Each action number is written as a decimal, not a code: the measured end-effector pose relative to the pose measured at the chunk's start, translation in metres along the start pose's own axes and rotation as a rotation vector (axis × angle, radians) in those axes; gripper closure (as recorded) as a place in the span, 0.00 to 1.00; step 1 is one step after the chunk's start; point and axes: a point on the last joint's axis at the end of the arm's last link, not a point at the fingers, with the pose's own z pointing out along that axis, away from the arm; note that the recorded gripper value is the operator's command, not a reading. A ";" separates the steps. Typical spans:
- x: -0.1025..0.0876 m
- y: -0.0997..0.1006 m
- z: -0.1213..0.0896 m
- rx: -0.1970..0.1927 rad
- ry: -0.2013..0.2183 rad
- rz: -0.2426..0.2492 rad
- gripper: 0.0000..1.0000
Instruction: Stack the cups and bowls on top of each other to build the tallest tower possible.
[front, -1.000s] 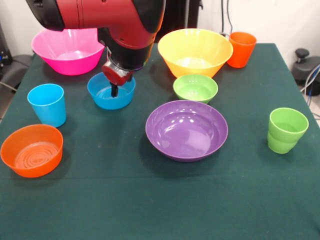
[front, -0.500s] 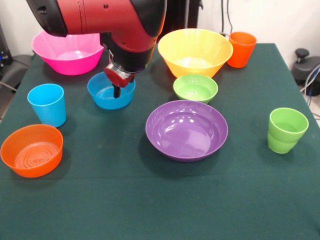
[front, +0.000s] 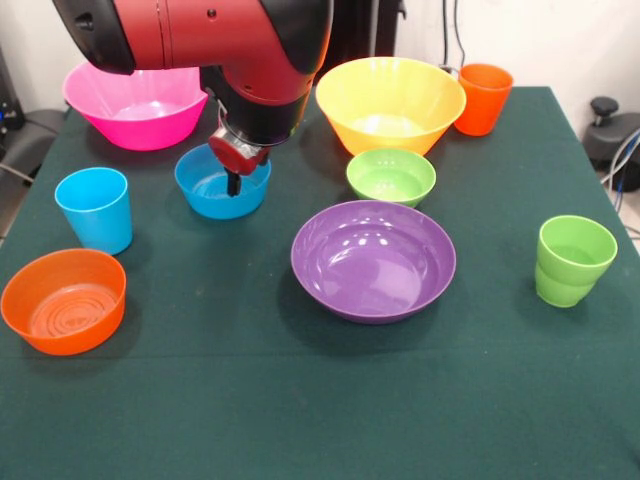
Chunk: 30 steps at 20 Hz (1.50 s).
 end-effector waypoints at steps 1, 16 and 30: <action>0.000 0.000 0.000 0.000 0.000 0.000 0.00; 0.002 0.000 0.002 -0.001 0.005 0.003 0.00; 0.009 -0.001 0.006 -0.005 0.018 0.012 0.00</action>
